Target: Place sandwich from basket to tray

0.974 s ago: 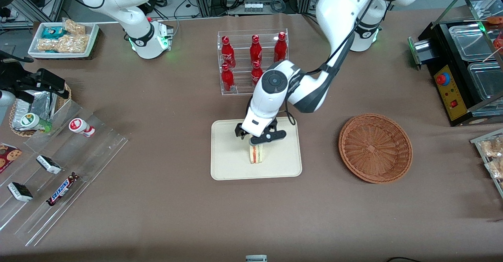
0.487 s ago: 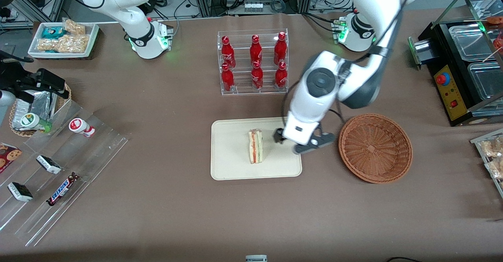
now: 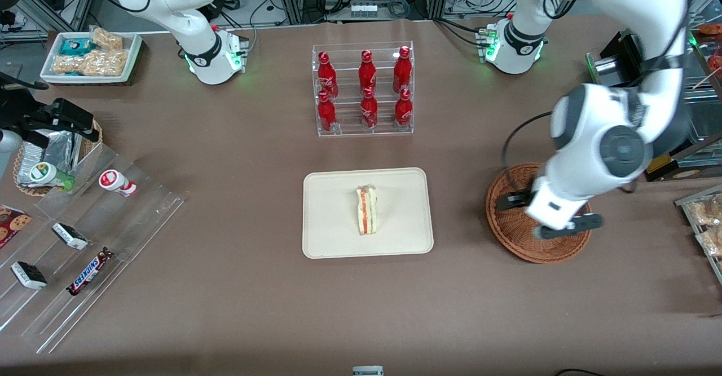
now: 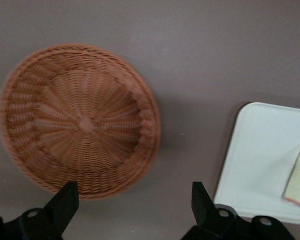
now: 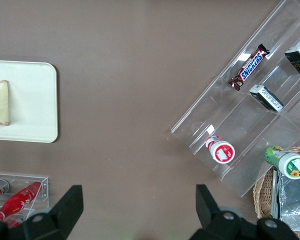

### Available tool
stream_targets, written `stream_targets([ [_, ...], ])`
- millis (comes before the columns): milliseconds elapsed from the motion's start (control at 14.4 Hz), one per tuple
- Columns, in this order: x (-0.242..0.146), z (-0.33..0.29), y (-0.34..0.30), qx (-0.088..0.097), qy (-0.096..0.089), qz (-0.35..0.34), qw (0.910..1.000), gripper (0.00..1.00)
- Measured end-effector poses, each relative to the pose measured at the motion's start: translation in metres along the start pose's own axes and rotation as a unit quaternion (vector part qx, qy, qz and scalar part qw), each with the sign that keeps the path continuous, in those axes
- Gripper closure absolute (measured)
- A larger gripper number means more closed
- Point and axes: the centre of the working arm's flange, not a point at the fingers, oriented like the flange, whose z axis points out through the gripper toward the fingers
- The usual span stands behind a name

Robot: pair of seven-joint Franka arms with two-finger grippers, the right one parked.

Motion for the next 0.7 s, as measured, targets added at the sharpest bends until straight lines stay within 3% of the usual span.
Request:
stream_targets([
  [278,-0.001,-0.049,-0.088,-0.007,-0.001,0.037,0.9993,0.00],
  [487,-0.014,-0.094,-0.129,-0.013,0.023,0.041,0.9988,0.00],
  [696,-0.026,-0.129,-0.130,-0.015,0.040,0.043,0.9982,0.00],
])
